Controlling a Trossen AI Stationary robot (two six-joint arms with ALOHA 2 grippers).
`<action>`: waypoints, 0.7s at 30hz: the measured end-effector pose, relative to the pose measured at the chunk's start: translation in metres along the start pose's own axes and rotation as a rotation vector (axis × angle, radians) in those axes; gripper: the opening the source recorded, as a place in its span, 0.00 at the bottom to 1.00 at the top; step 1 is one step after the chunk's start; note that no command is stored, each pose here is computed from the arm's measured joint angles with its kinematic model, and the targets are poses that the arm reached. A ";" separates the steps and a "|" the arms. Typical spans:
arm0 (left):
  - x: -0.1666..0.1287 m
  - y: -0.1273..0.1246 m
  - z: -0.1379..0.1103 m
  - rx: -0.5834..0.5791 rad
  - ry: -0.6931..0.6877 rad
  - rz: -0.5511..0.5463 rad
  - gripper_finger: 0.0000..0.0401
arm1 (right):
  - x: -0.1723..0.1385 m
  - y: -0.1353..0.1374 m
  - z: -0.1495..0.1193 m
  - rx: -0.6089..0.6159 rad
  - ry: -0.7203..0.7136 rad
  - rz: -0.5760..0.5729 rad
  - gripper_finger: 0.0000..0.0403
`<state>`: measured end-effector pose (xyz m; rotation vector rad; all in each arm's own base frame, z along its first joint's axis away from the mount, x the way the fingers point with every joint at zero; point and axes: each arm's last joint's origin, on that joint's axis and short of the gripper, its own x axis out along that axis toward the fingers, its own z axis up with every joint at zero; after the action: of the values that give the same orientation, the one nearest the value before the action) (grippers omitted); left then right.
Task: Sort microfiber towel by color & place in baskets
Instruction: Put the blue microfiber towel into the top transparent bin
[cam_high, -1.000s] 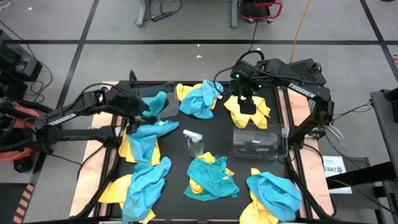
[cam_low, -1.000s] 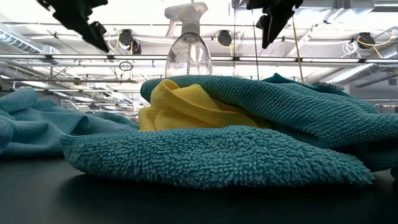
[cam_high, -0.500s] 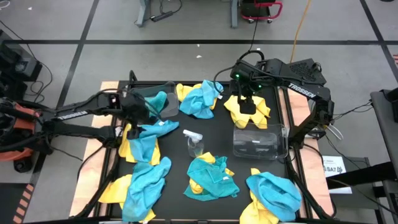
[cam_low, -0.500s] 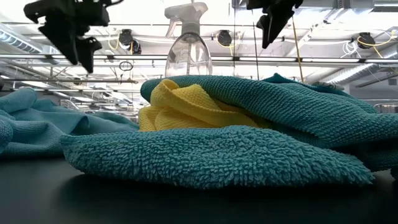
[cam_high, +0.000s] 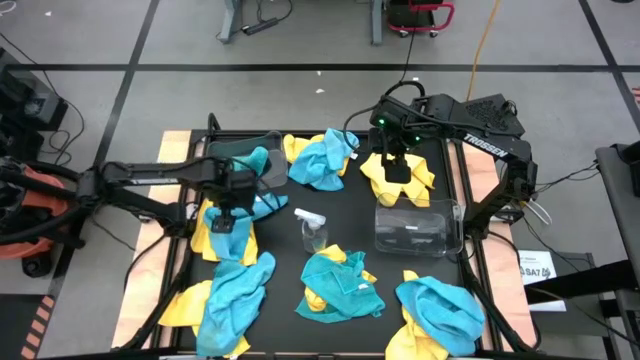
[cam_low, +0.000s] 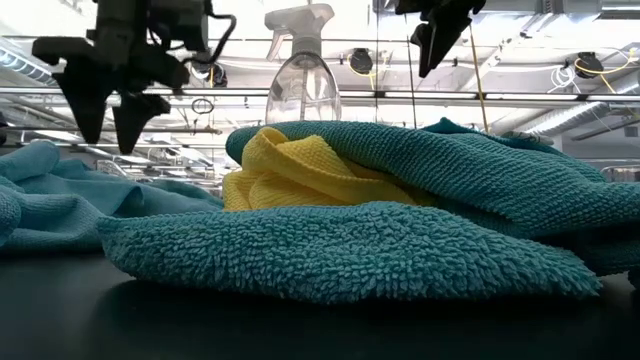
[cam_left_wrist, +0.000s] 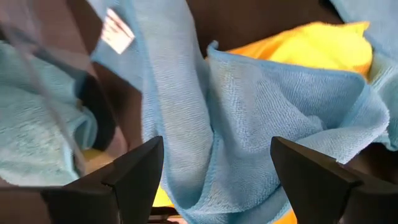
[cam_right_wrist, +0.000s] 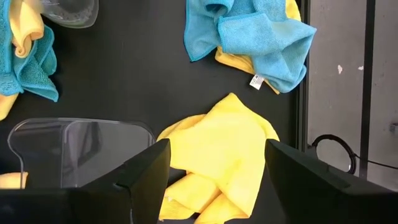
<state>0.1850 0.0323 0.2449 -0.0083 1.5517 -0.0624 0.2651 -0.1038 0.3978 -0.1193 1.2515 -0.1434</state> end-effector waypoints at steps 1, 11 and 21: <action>0.003 -0.001 0.002 0.008 0.016 -0.003 0.75 | 0.000 0.000 0.000 -0.002 0.000 0.000 0.63; 0.022 -0.014 0.019 0.094 0.121 0.038 0.69 | 0.000 0.000 0.001 -0.018 -0.008 -0.003 0.63; 0.040 -0.014 0.029 0.049 0.210 0.036 0.63 | 0.000 0.000 0.001 -0.020 -0.012 -0.003 0.63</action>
<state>0.2139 0.0153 0.2065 0.0676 1.7594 -0.0747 0.2662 -0.1042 0.3982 -0.1391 1.2412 -0.1331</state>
